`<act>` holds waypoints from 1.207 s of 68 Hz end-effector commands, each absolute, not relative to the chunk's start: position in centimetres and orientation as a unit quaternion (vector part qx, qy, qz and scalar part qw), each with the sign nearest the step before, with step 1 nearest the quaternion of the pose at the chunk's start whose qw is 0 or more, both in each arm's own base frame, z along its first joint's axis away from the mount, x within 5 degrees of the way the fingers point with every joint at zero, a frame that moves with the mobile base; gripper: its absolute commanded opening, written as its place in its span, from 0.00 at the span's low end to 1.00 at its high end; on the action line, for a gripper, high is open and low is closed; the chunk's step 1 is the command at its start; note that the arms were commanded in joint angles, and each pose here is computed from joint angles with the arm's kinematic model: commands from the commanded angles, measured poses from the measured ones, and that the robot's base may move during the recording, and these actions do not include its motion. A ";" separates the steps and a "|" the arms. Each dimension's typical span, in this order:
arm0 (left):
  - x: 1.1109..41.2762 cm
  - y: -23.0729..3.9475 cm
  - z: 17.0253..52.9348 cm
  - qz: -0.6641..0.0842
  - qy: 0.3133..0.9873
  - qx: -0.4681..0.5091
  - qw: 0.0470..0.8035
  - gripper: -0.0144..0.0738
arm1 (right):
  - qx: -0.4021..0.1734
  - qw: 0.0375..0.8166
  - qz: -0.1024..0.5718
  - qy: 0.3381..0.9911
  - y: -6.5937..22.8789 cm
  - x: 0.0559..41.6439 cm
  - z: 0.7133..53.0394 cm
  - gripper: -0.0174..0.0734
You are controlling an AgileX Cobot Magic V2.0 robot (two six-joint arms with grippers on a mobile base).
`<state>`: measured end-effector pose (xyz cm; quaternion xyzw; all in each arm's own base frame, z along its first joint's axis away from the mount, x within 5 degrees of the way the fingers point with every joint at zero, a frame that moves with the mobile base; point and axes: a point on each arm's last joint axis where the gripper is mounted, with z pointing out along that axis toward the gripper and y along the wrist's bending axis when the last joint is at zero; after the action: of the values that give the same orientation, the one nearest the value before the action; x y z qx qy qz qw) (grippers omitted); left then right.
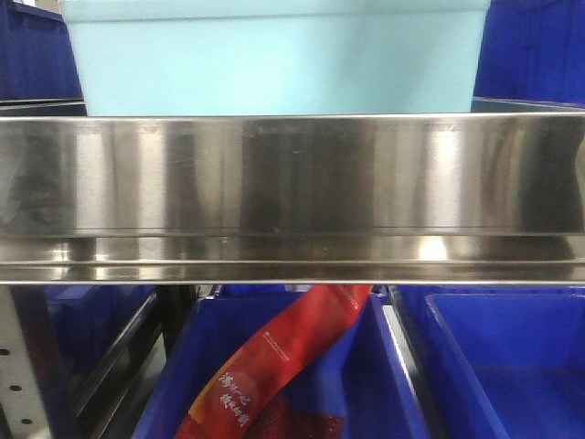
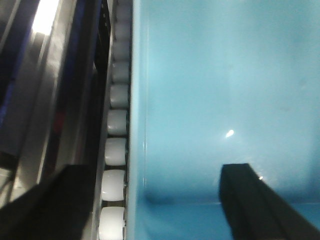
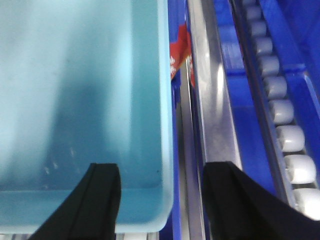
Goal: Move two blue bins to right shelf middle
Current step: 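Lower the bins onto the shelf and open both grippers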
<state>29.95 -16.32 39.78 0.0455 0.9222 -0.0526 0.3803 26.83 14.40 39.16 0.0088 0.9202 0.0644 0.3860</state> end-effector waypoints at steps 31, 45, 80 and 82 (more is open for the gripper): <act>24.7 -14.6 42.4 -0.137 0.873 0.070 0.462 0.05 | -0.067 0.509 0.113 0.851 11.8 22.1 42.2 0.01; 21.4 -13.1 39.5 -0.187 0.828 0.096 0.520 0.05 | -0.116 0.587 0.143 0.788 10.0 18.3 40.3 0.01; 11.8 -7.5 37.0 -0.263 0.709 0.118 0.643 0.05 | -0.114 0.652 0.158 0.733 4.2 9.6 37.2 0.01; 11.3 -7.2 37.3 -0.267 0.701 0.116 0.651 0.05 | -0.114 0.659 0.163 0.725 4.1 9.3 37.4 0.01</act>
<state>12.55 -7.87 36.44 0.1156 0.7261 -0.2546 0.6282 9.99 4.57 37.03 -0.1117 0.7406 0.1615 0.6426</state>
